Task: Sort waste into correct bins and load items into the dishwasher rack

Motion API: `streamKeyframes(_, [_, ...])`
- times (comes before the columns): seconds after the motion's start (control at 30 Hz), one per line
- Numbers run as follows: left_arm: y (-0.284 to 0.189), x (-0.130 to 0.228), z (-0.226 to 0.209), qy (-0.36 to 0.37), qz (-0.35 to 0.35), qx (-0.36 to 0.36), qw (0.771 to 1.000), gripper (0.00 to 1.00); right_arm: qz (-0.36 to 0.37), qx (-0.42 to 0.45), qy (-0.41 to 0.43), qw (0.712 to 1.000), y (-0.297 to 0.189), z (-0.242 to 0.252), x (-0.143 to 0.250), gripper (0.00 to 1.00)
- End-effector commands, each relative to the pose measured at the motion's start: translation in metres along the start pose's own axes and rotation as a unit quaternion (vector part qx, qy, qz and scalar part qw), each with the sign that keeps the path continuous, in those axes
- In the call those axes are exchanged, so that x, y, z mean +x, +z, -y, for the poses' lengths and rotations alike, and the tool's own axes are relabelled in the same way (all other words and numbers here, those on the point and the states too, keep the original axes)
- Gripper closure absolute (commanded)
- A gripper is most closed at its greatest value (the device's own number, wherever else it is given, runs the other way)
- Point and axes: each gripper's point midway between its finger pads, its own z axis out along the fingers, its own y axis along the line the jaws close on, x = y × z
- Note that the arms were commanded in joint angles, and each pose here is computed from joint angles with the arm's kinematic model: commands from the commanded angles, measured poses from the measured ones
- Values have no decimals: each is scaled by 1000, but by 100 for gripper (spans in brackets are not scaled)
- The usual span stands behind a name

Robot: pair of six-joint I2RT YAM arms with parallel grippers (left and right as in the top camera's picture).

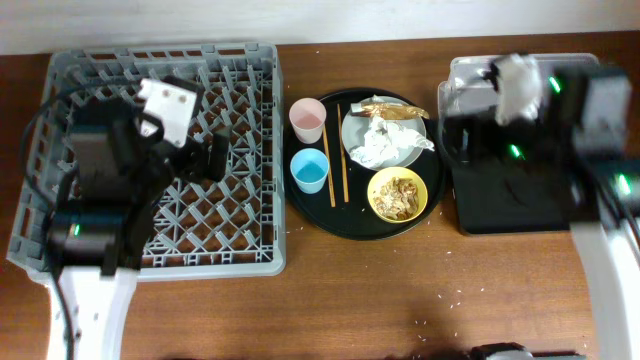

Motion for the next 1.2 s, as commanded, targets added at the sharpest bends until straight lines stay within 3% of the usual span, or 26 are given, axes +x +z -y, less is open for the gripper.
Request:
streamKeyframes(0.0, [30,8,5,-16,-35,31,999,1,-58,10,-23,998,51,-2,-13,1])
streamKeyframes(0.17, [66,34,4,-27,-88,43,995,1,-94,-32,-29,995,135,-17,-11,1])
streamKeyframes(0.27, [87,52,4,-34,-119,50,991,1,-134,-59,-37,989,176,-21,10,2])
streamKeyframes(0.53, [119,84,5,-44,-172,58,982,1,-219,49,-11,975,246,32,63,1])
streamKeyframes(0.8, [125,91,5,-46,-182,60,980,1,-274,51,-9,960,294,41,110,1])
streamKeyframes(1.17, [125,91,5,-46,-182,60,980,1,-274,107,-45,955,326,51,126,10])
